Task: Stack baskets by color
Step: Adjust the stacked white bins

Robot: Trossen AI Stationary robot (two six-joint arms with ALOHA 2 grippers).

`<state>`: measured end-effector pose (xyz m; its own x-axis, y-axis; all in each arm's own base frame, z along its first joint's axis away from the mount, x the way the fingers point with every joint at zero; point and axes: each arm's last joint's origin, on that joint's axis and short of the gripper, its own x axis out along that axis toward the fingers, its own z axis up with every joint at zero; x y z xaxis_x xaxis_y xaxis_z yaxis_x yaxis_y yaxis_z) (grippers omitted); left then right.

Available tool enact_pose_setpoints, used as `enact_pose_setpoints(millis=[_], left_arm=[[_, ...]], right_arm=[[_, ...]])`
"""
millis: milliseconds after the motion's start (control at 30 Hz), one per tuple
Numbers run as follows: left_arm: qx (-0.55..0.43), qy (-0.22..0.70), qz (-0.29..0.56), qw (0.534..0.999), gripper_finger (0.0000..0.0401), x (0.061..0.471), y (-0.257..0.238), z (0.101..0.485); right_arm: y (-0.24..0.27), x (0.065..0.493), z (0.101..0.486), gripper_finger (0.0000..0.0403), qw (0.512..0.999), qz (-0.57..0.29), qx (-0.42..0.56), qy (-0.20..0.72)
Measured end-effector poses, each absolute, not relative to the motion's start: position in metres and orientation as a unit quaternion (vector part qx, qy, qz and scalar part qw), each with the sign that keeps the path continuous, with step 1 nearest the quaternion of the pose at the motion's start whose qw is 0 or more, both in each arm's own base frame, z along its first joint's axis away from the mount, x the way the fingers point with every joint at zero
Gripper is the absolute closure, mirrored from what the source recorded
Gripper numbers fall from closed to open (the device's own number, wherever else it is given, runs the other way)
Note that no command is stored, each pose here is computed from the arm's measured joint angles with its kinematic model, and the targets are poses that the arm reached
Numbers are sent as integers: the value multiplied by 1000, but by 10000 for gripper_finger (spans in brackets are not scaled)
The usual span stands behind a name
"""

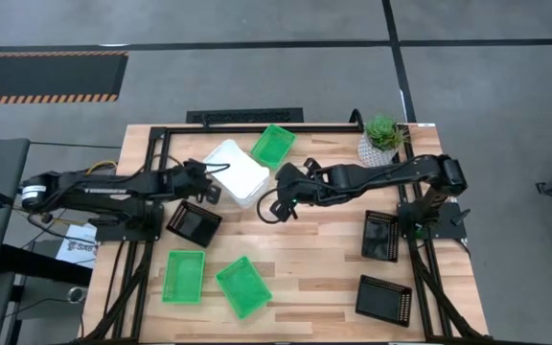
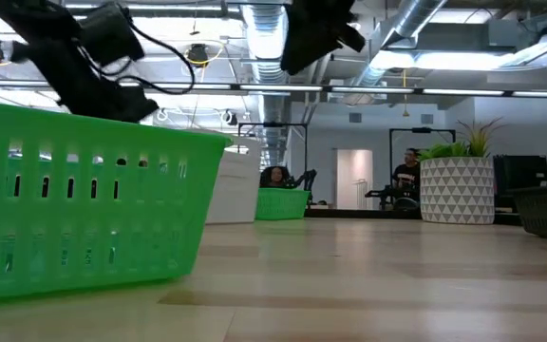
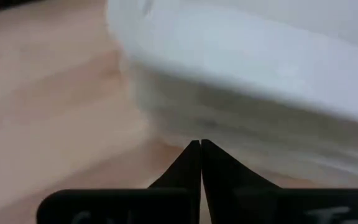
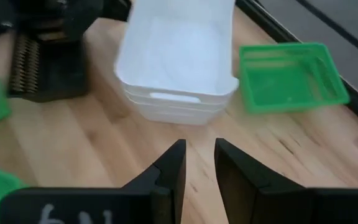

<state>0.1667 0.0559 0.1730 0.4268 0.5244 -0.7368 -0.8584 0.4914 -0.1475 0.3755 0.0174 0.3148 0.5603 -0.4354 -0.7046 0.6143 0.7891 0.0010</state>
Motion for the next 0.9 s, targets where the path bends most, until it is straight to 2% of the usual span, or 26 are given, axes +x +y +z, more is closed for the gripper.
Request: enact_pose_setpoints(millis=[133, 367, 467, 567, 667, 900], left_arm=[[-261, 304, 448, 799, 401, 171, 69, 171], [-275, 293, 441, 803, 401, 174, 80, 169], [-278, 291, 441, 802, 401, 173, 81, 170], [-278, 294, 441, 801, 401, 171, 81, 170], [-276, 303, 441, 798, 401, 170, 81, 169], [-279, 307, 429, 802, 401, 170, 80, 169]], right_arm=[[0, 378, 305, 296, 854, -378, 114, 340], [-56, 406, 245, 296, 807, -411, 147, 397], [-70, 417, 224, 296, 806, -391, 176, 409], [-71, 428, 216, 296, 825, -345, 203, 400], [-64, 437, 215, 296, 842, -309, 220, 384], [-42, 442, 219, 296, 858, -283, 218, 369]])
